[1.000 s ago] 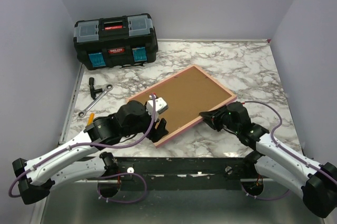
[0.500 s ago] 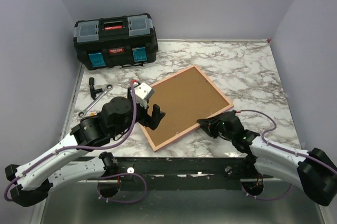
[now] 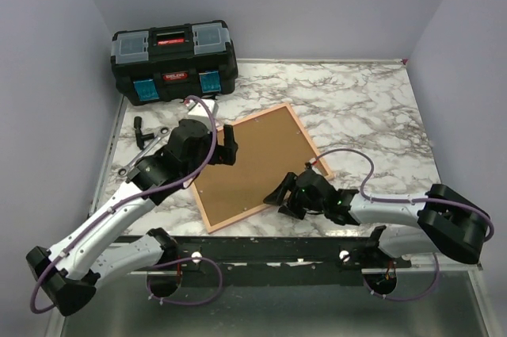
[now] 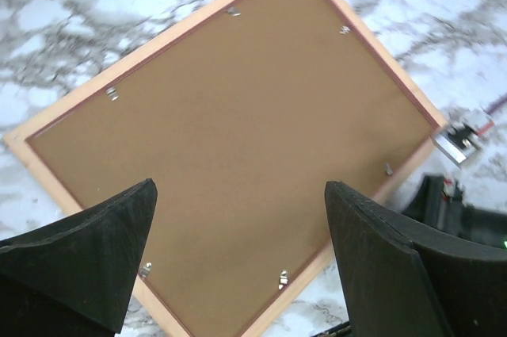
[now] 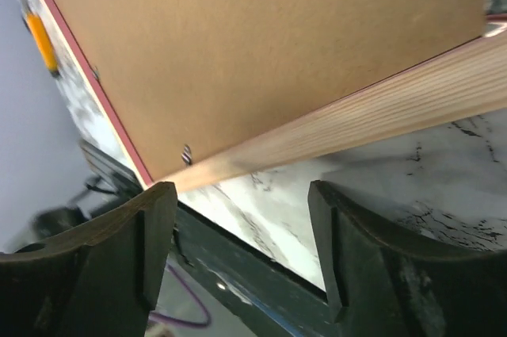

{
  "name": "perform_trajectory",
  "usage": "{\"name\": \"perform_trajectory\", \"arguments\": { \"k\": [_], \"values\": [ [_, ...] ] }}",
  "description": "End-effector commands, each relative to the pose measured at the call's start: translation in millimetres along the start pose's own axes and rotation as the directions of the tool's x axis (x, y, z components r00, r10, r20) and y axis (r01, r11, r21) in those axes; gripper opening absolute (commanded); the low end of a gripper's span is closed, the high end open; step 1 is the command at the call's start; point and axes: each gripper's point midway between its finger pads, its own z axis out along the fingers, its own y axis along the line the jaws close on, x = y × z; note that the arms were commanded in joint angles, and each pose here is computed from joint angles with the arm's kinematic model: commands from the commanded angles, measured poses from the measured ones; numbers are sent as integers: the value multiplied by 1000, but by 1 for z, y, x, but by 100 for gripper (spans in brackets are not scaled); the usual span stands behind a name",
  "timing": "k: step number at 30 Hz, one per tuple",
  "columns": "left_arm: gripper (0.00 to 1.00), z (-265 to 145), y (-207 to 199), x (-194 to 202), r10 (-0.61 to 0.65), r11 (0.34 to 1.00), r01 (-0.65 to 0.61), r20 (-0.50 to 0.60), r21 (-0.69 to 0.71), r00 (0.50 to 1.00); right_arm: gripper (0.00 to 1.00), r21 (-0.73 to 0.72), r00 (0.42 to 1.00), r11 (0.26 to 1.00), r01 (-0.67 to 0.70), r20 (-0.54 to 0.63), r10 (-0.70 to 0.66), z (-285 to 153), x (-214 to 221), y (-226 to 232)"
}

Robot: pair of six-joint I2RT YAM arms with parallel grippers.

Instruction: Take the photo out of the frame

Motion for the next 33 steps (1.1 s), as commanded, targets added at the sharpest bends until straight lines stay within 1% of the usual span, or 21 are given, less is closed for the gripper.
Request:
{"name": "perform_trajectory", "arguments": {
  "k": [1, 2, 3, 4, 6, 8, 11, 12, 13, 14, 17, 18, 19, 21, 24, 25, 27, 28, 30, 31, 33],
  "values": [
    [90, 14, 34, 22, -202, 976, 195, -70, -98, 977, 77, 125, 953, 949, 290, -126, -275, -11, 20, -49],
    [90, 19, 42, 29, -241, 965, 229, -87, -127, 967, 77, 128, 945, 940, 316, -135, -299, -15, 20, -52],
    [90, 22, 50, 34, -272, 954, 256, -97, -156, 957, 83, 137, 934, 929, 345, -149, -325, -21, 21, -58],
    [90, 26, 57, 43, -315, 937, 290, -115, -192, 942, 85, 167, 930, 918, 360, -138, -339, -26, 16, -65],
    [90, 33, 71, 59, -401, 897, 358, -138, -259, 906, 86, 188, 918, 899, 396, -65, -391, -38, 0, -63],
    [88, 42, 81, 76, -481, 855, 422, -156, -300, 863, 86, 184, 897, 887, 424, 52, -440, -51, -24, -42],
    [81, 53, 96, 103, -594, 782, 518, -162, -348, 788, 90, 203, 826, 851, 484, 217, -521, -69, -62, 1],
    [81, 56, 102, 111, -626, 753, 543, -151, -371, 765, 91, 231, 796, 834, 500, 257, -548, -73, -77, 14],
    [80, 56, 107, 119, -659, 720, 568, -136, -398, 740, 94, 262, 783, 828, 496, 276, -557, -73, -90, 20],
    [80, 57, 112, 124, -682, 693, 587, -118, -419, 721, 94, 285, 777, 820, 497, 273, -566, -71, -105, 25],
    [82, 60, 122, 135, -716, 646, 621, -69, -444, 695, 92, 305, 814, 838, 453, 242, -529, -57, -153, 21],
    [82, 61, 123, 137, -724, 635, 628, -62, -450, 687, 91, 325, 815, 832, 450, 231, -531, -51, -166, 19],
    [83, 62, 124, 139, -728, 630, 632, -61, -451, 683, 91, 375, 811, 813, 445, 215, -544, -46, -179, 12],
    [84, 63, 124, 143, -738, 621, 636, -70, -458, 671, 92, 481, 776, 756, 445, 214, -593, -43, -206, 10],
    [86, 63, 126, 142, -735, 624, 639, -60, -450, 675, 90, 551, 753, 688, 472, 153, -640, -29, -225, 1],
    [87, 63, 128, 143, -736, 620, 641, -51, -453, 675, 86, 552, 750, 674, 491, 126, -649, -23, -227, -3],
    [86, 63, 133, 145, -742, 607, 647, -38, -461, 669, 81, 568, 741, 649, 505, 100, -664, -15, -232, -14],
    [84, 64, 137, 147, -747, 599, 649, -37, -470, 663, 79, 567, 729, 641, 517, 100, -677, -11, -235, -15],
    [81, 65, 142, 152, -759, 586, 649, -48, -485, 650, 77, 563, 706, 624, 541, 99, -701, -7, -238, -21],
    [80, 67, 144, 155, -764, 583, 649, -59, -489, 642, 77, 557, 699, 621, 552, 96, -708, -6, -238, -23],
    [80, 70, 145, 158, -782, 571, 660, -79, -488, 618, 73, 534, 698, 626, 568, 90, -710, -3, -241, -26]
  ]
}}
